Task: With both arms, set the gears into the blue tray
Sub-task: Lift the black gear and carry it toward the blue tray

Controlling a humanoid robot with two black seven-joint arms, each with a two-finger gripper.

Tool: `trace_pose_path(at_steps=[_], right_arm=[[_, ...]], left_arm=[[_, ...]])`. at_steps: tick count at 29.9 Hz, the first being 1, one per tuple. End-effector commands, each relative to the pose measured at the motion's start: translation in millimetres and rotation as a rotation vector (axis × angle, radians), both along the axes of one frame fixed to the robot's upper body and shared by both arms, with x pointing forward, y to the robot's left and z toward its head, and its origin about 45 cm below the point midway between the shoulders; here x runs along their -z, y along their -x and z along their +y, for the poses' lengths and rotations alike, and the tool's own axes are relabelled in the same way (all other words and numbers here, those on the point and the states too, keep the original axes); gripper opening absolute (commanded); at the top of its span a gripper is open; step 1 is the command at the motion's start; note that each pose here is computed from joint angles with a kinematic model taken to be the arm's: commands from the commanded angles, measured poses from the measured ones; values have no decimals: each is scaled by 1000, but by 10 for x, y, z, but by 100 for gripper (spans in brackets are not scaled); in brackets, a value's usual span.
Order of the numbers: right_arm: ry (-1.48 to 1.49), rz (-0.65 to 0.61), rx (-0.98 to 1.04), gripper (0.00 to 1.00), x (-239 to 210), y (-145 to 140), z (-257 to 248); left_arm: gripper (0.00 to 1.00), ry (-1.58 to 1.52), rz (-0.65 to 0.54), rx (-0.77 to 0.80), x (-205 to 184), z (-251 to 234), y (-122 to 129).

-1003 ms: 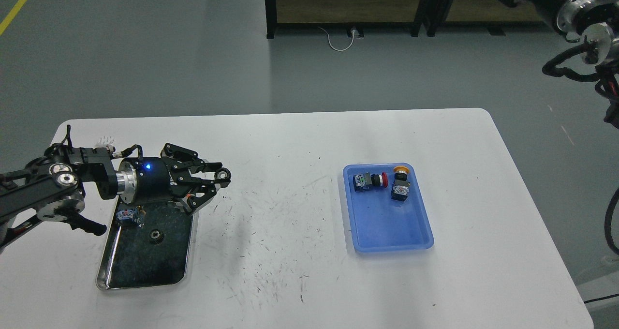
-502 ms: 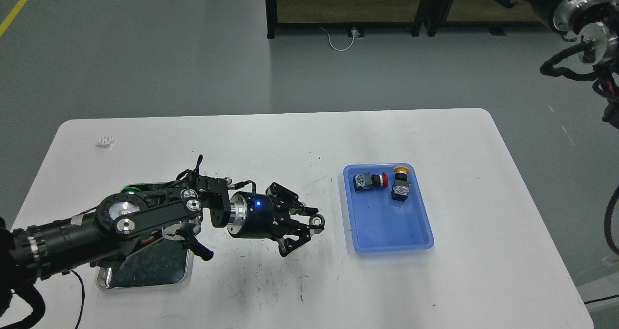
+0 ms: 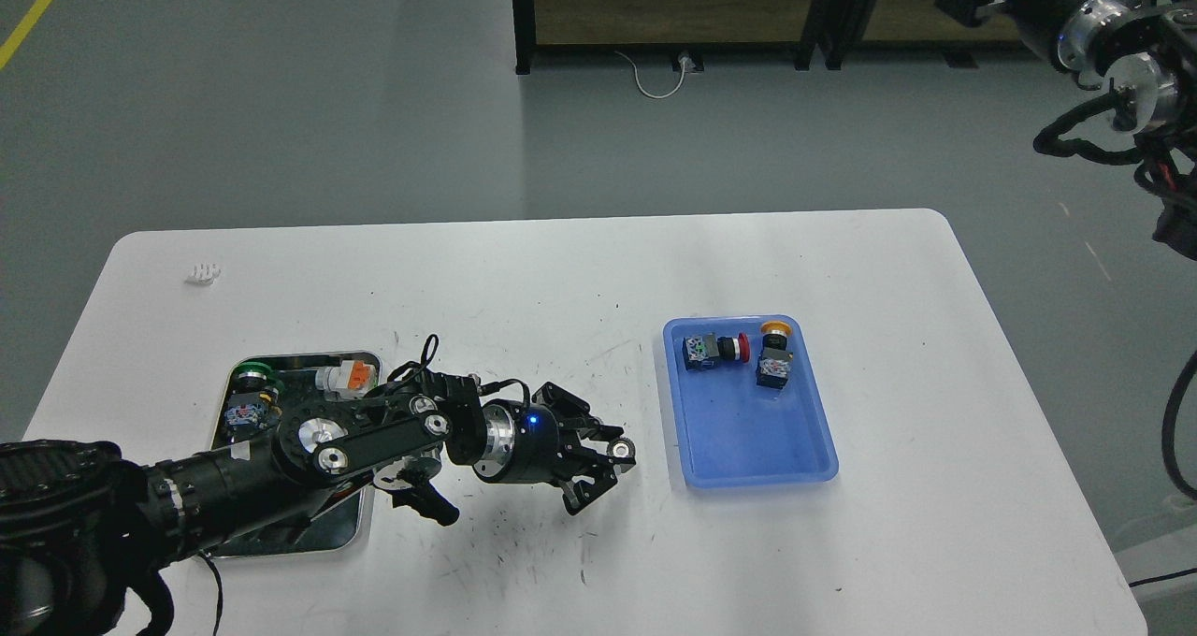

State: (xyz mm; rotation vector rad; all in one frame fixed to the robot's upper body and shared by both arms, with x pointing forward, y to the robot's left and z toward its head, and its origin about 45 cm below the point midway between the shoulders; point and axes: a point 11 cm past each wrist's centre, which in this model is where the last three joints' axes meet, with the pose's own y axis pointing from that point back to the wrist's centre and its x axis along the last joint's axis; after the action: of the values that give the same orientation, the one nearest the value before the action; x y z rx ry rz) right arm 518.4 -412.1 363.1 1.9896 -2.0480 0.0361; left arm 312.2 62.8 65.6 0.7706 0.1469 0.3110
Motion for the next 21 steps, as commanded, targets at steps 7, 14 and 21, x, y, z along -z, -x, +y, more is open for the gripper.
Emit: trace_pose_path(at_steps=[7, 14, 21], right_arm=[[17, 14, -17, 99, 90, -37, 121], [19, 15, -19, 99, 97, -36, 120], [18, 17, -25, 99, 112, -43, 153]], left_arm=[[29, -17, 8, -30, 93, 64, 30], [43, -26, 4, -41, 107, 97, 4], [75, -39, -19, -73, 110, 128, -48]])
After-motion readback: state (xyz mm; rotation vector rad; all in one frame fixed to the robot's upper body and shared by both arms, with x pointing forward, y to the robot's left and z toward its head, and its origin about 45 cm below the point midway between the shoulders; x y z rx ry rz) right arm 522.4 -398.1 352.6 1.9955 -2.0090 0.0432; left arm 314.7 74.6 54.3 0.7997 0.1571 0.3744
